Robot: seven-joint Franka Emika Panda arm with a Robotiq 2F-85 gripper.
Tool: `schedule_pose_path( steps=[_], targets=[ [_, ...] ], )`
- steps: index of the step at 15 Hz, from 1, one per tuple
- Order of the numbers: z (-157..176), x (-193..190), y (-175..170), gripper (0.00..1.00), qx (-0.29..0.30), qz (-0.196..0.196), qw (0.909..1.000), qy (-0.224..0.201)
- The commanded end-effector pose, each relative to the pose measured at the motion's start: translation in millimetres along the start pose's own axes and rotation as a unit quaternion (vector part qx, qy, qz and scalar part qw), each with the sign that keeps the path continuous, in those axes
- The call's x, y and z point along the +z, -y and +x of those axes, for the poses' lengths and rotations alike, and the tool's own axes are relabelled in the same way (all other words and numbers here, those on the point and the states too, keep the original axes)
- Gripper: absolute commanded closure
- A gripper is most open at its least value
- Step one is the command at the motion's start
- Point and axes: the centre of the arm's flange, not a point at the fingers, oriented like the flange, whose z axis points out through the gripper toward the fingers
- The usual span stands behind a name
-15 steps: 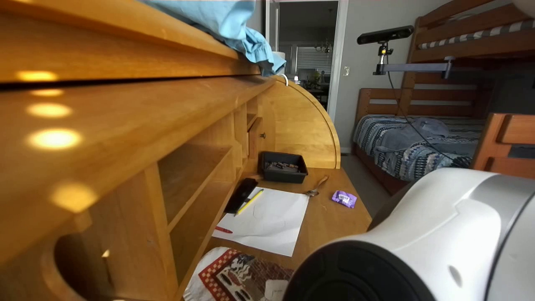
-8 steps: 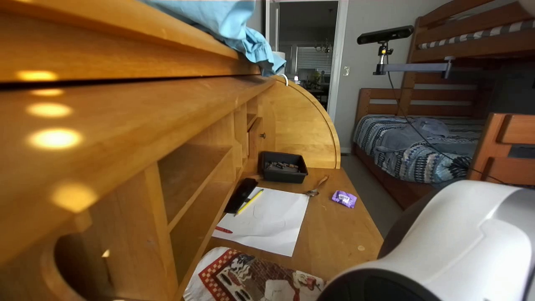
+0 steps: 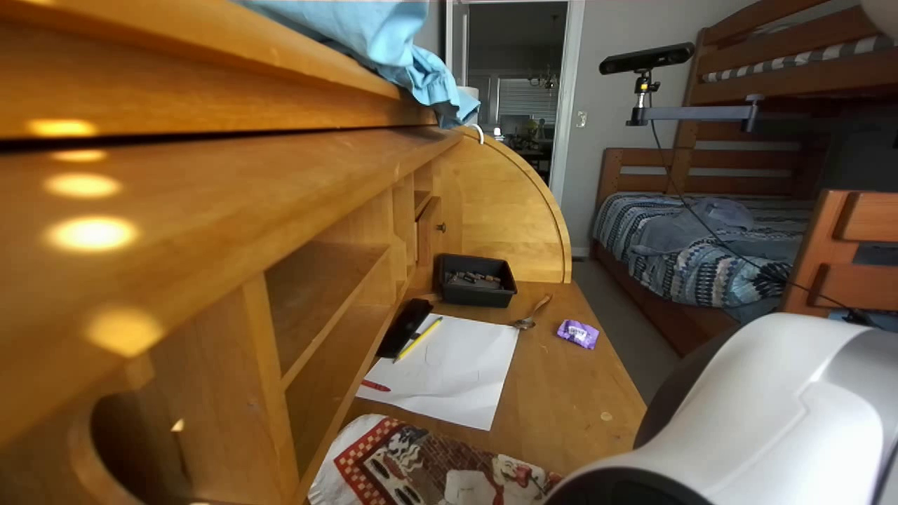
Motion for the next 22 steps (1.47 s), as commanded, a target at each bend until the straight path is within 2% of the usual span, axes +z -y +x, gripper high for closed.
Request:
schedule_pose_path(
  steps=[1, 4, 6, 15, 22],
  targets=[
    [-4.7, 5.3, 2.2, 0.68, 0.014, 0.009, 0.9998, 0.007],
    [-7.3, 5.0, 0.8, 0.91, 0.019, 0.01, 0.9997, 0.007],
    [-9.7, 4.4, 0.4, 1.0, 0.023, 0.009, 0.9997, 0.006],
    [-24.9, -16.1, 3.9, 0.97, 0.037, -0.014, 0.9992, -0.001],
    [-49.7, -29.2, -3.4, 0.97, 0.082, -0.03, 0.9962, 0.009]
  ],
)
